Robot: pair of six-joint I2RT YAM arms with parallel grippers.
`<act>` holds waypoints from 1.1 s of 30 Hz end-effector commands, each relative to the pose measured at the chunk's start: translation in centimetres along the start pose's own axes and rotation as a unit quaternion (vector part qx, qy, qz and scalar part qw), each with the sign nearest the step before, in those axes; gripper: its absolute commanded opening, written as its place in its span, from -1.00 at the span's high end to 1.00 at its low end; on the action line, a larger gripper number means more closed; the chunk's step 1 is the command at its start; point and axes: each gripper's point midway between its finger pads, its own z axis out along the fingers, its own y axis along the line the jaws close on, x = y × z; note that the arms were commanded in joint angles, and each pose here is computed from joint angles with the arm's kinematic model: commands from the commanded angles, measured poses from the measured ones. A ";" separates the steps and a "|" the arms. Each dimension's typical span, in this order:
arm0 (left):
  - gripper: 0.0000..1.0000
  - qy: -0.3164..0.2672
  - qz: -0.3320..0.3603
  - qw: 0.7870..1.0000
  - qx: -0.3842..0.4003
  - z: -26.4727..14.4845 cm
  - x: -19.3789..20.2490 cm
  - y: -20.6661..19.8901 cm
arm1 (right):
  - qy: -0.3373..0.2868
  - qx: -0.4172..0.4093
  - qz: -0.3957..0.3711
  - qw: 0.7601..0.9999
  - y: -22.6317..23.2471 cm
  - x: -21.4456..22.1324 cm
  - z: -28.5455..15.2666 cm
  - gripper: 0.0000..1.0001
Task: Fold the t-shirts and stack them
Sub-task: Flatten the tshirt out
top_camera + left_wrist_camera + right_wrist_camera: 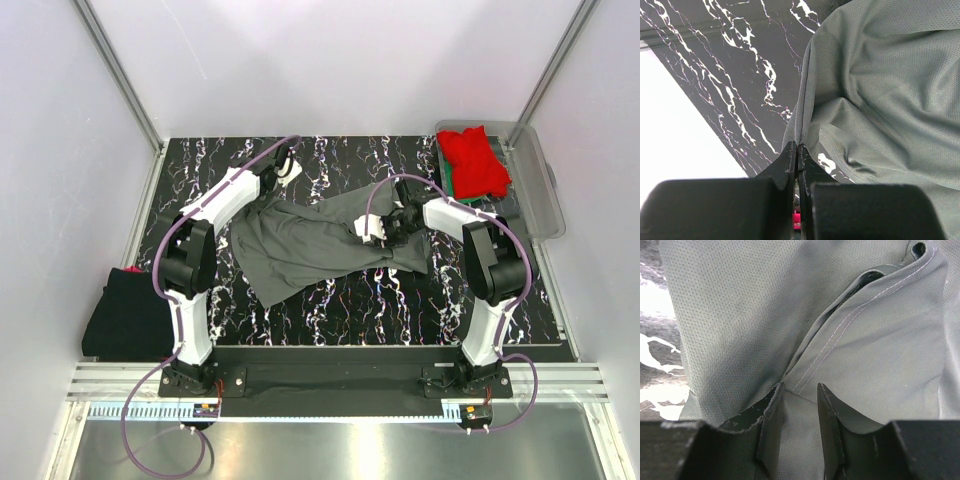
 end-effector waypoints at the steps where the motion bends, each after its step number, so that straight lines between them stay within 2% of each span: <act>1: 1.00 -0.022 -0.023 0.999 -0.023 -1.1 -1.0 1.6 | 0.007 -0.009 -0.018 1.000 1.0 -0.8 -1.0 0.20; 19: 1.00 -0.027 -0.030 0.999 -0.014 -0.6 -1.6 1.3 | -0.004 -0.013 -0.032 0.999 1.4 -2.5 -3.1 0.19; 25: 1.00 -0.029 -0.032 0.999 -0.015 -0.5 -1.9 1.4 | -0.002 -0.029 -0.025 0.999 2.3 -1.9 -2.5 0.19; 33: 1.00 -0.026 -0.031 0.999 -0.011 -0.3 -1.7 1.1 | 0.011 -0.027 -0.010 1.000 1.2 -0.9 -1.3 0.20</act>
